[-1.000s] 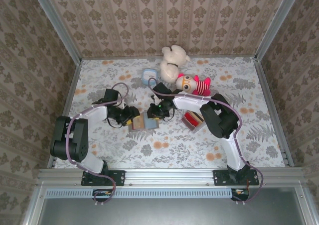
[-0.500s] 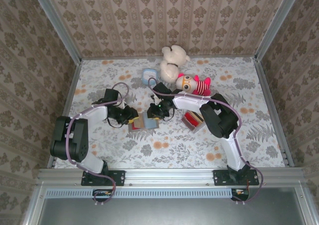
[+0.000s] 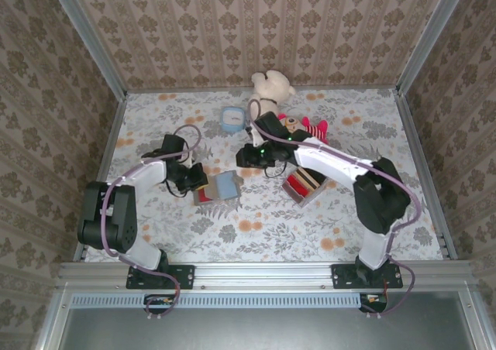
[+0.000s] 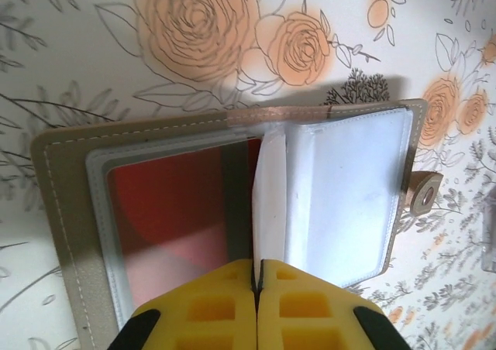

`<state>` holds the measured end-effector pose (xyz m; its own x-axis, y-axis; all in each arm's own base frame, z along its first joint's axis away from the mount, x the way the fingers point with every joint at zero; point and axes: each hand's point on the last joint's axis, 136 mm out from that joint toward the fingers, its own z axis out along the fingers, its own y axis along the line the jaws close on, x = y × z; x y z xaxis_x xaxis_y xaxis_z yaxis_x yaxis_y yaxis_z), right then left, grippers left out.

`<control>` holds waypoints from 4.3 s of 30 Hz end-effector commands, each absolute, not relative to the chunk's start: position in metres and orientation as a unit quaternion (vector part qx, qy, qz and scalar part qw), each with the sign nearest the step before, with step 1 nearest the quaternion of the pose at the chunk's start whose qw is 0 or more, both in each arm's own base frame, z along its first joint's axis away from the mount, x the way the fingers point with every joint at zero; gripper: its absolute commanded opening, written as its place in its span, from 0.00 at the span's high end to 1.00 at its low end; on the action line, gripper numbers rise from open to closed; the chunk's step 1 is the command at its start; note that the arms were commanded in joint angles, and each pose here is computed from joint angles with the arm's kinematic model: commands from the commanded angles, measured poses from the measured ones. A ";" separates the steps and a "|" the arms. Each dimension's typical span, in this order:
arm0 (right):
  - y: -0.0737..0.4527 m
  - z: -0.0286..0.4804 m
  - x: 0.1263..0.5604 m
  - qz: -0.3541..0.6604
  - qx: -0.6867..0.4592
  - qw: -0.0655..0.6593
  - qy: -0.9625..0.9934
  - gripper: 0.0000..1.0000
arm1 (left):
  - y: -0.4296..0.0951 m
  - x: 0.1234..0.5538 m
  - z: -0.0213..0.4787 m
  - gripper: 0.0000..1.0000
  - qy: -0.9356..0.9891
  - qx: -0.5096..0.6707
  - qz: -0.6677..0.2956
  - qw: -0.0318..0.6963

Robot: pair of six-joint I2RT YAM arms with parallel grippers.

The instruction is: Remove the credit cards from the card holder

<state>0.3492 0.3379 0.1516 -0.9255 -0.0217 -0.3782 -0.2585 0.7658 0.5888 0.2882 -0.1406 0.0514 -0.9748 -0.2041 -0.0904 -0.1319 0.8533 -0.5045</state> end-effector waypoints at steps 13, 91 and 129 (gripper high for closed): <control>0.317 0.143 0.355 0.308 -0.053 0.194 0.930 0.67 | -0.202 0.301 0.081 0.50 0.930 -0.052 -0.357 0.072; 0.398 0.015 0.337 0.268 -0.110 0.040 0.956 0.77 | -0.155 0.286 0.018 0.79 0.935 -0.146 -0.321 0.031; 0.403 0.007 0.330 0.286 -0.102 0.009 0.953 0.82 | -0.146 0.287 0.031 0.97 0.920 -0.158 -0.356 0.046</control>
